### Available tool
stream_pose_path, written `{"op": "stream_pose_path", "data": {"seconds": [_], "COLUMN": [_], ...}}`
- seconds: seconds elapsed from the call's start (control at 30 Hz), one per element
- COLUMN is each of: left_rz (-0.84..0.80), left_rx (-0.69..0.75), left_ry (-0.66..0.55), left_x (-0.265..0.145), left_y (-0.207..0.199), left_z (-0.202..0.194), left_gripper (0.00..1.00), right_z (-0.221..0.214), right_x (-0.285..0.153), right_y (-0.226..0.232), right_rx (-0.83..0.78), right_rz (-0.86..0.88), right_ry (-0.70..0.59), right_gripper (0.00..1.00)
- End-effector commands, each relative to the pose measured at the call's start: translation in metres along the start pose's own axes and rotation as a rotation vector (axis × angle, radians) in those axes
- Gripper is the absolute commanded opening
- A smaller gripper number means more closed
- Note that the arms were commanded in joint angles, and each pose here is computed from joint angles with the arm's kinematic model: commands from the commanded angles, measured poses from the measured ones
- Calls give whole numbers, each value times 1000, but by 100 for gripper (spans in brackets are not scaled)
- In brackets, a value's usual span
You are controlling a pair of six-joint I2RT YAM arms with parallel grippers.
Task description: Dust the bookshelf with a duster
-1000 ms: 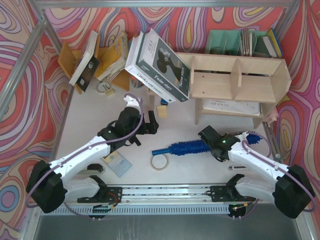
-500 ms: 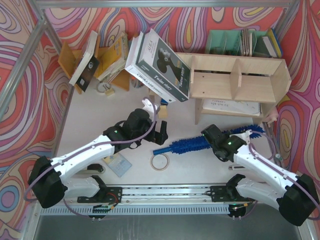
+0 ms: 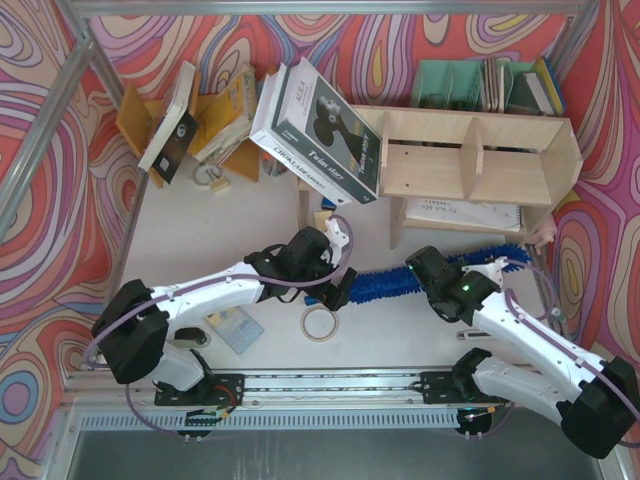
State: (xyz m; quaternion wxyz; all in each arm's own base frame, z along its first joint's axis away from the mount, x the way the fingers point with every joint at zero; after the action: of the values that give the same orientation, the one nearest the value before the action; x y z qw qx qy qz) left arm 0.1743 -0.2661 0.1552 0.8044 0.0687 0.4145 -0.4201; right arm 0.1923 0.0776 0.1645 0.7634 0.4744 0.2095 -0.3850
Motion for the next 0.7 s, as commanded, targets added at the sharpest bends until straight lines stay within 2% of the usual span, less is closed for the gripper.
{"op": "stream_pose_path", "data": {"seconds": [0.0, 0.5, 0.67], "left_rz": [-30, -43, -30], "left_rx": [51, 101, 111], "left_ry": [-26, -15, 1], "left_x": [7, 32, 36], "left_y": [-2, 0, -1], "left_z": [4, -5, -8], "left_gripper": [93, 85, 76], "right_z": [13, 17, 18], "right_x": [-10, -19, -22], "right_y": [12, 22, 24], "right_rx": [8, 16, 21], "right_rz": [42, 86, 97], "right_ry": [-39, -22, -17], "right_gripper": [0, 0, 0]}}
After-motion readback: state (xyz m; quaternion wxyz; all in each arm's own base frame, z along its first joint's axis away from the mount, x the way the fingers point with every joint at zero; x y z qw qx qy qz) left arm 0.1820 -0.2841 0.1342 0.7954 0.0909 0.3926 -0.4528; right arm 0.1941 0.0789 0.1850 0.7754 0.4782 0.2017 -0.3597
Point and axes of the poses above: each gripper's point midway between its finger pads, its own x axis out along the fingers, its own y axis along the line the jaws close on, z = x × y, the point moved 8 cm from there along -x, back along the fingers
